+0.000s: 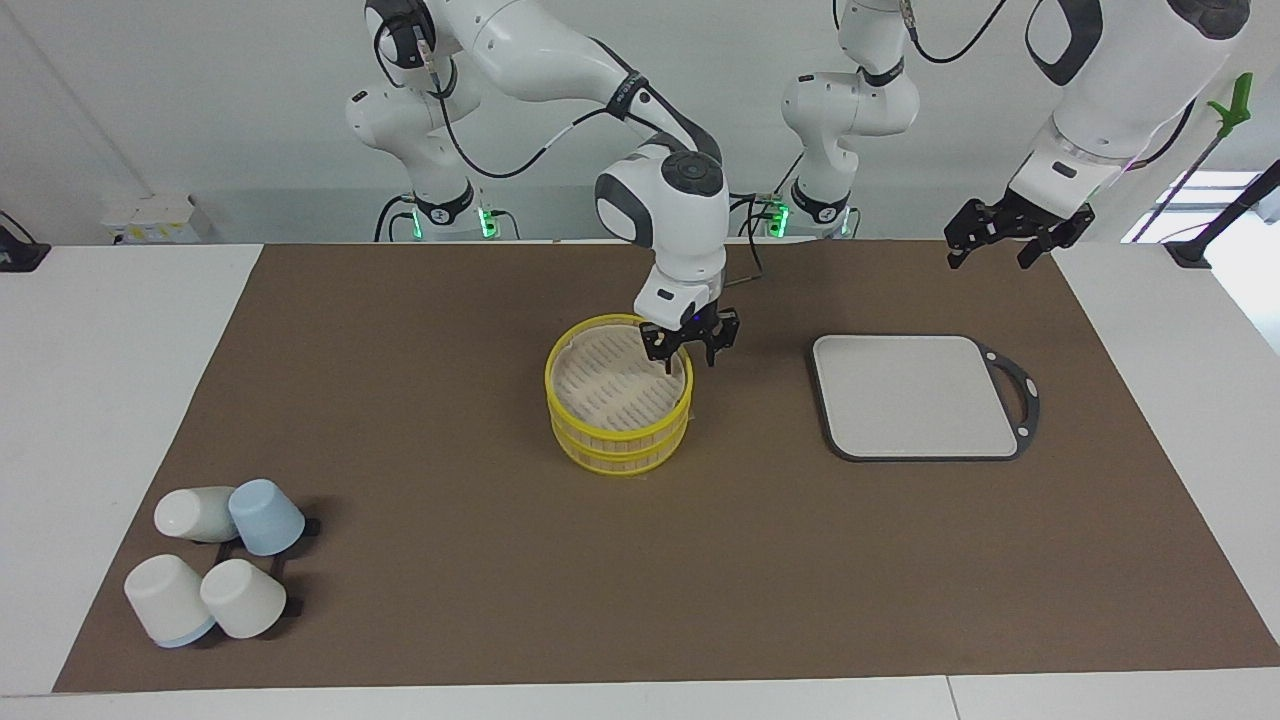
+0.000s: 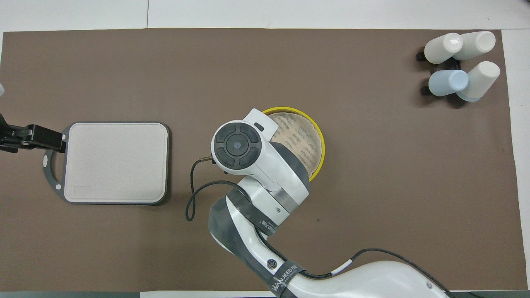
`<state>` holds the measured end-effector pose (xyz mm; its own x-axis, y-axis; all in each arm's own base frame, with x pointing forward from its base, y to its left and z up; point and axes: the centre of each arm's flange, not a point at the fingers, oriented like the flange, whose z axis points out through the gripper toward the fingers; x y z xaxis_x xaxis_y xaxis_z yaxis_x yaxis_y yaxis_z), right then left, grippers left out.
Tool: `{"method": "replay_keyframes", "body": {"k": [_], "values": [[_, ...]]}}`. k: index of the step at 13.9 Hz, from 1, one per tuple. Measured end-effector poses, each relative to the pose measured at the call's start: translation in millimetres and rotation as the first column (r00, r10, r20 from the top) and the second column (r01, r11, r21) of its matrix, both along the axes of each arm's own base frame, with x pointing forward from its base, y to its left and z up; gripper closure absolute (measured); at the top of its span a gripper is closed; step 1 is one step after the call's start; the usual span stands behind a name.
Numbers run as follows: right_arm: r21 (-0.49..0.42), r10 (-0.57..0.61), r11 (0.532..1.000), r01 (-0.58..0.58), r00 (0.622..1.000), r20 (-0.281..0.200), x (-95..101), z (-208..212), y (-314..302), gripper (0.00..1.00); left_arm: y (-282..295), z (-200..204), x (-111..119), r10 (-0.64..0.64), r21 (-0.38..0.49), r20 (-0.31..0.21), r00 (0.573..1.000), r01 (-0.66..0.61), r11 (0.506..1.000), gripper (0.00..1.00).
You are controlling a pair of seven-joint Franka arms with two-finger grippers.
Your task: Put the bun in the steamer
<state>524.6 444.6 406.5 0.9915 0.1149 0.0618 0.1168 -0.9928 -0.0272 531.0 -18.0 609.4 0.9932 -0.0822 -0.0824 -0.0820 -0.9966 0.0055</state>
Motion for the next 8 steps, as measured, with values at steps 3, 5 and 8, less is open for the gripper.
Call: {"method": "replay_keyframes", "body": {"k": [3, 5, 8], "values": [[-0.085, -0.069, 0.994, 0.064, 0.996, -0.051, 29.2, 54.4, -72.6, 0.0, 2.7, -1.8, 2.3, 0.005, -0.001, 0.017, 1.0, -0.005, 1.0, 0.0], [-0.118, -0.07, 0.991, 0.057, 0.991, -0.112, 52.2, 107.1, -179.0, 0.0, 3.5, -7.6, 3.1, 0.006, -0.002, 0.026, 1.0, -0.006, 1.0, 0.0], [-0.114, -0.065, 0.992, 0.044, 0.981, -0.182, 42.0, 175.1, -313.8, 0.0, 3.9, -18.3, 1.0, 0.006, -0.004, 0.032, 0.999, -0.006, 1.0, 0.0]]}}
